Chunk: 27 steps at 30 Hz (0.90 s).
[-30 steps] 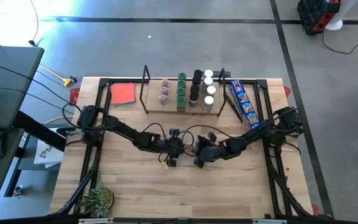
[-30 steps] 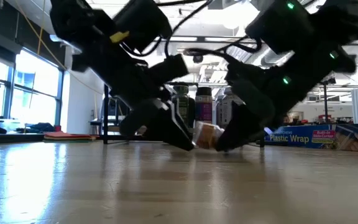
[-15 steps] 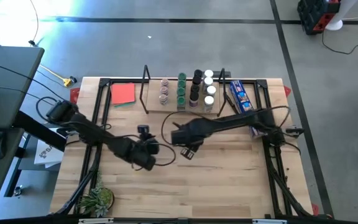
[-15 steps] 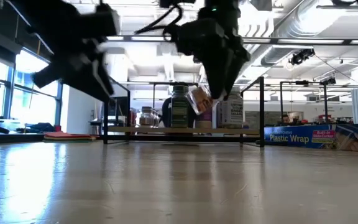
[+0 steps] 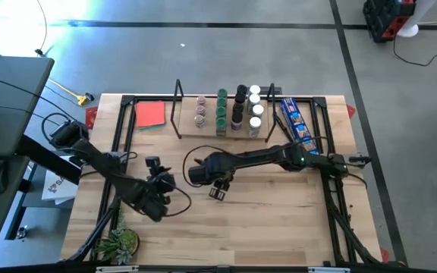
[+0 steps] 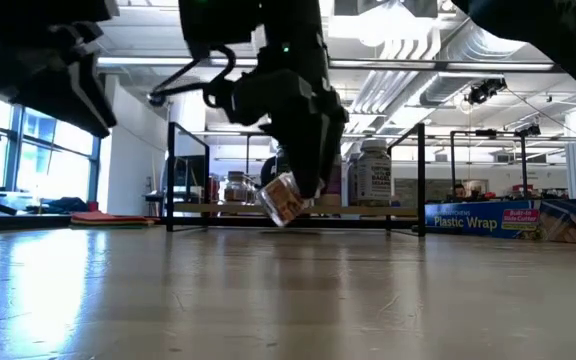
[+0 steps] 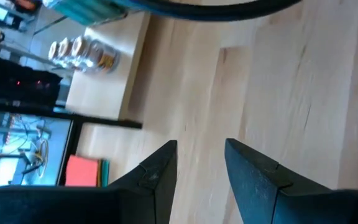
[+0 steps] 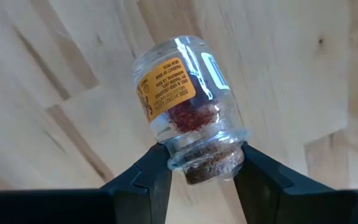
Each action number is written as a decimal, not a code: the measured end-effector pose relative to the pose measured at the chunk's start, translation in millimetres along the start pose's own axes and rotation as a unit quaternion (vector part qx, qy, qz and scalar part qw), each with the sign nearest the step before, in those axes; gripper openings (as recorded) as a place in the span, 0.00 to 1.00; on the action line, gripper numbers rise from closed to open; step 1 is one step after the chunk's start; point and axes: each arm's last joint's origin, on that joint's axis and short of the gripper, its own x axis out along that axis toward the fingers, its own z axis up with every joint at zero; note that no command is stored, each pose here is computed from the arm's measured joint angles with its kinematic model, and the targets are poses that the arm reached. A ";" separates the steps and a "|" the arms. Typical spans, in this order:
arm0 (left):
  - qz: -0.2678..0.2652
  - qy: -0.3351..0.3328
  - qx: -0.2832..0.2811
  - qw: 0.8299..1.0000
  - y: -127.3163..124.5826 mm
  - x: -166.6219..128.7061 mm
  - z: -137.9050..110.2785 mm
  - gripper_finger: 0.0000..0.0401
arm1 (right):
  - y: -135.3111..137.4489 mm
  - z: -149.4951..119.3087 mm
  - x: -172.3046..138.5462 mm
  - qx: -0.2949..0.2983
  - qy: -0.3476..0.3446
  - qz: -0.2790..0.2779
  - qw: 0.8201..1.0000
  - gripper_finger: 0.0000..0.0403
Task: Shelf spices
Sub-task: Put the brown seasoning bottle on the shelf aligned with the other brown seasoning bottles
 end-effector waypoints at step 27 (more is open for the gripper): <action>-0.252 -0.334 -0.220 0.881 -34.2 65.6 -27.9 0.01 | 47.2 -5.9 9.7 -0.083 -0.086 0.023 0.993 0.35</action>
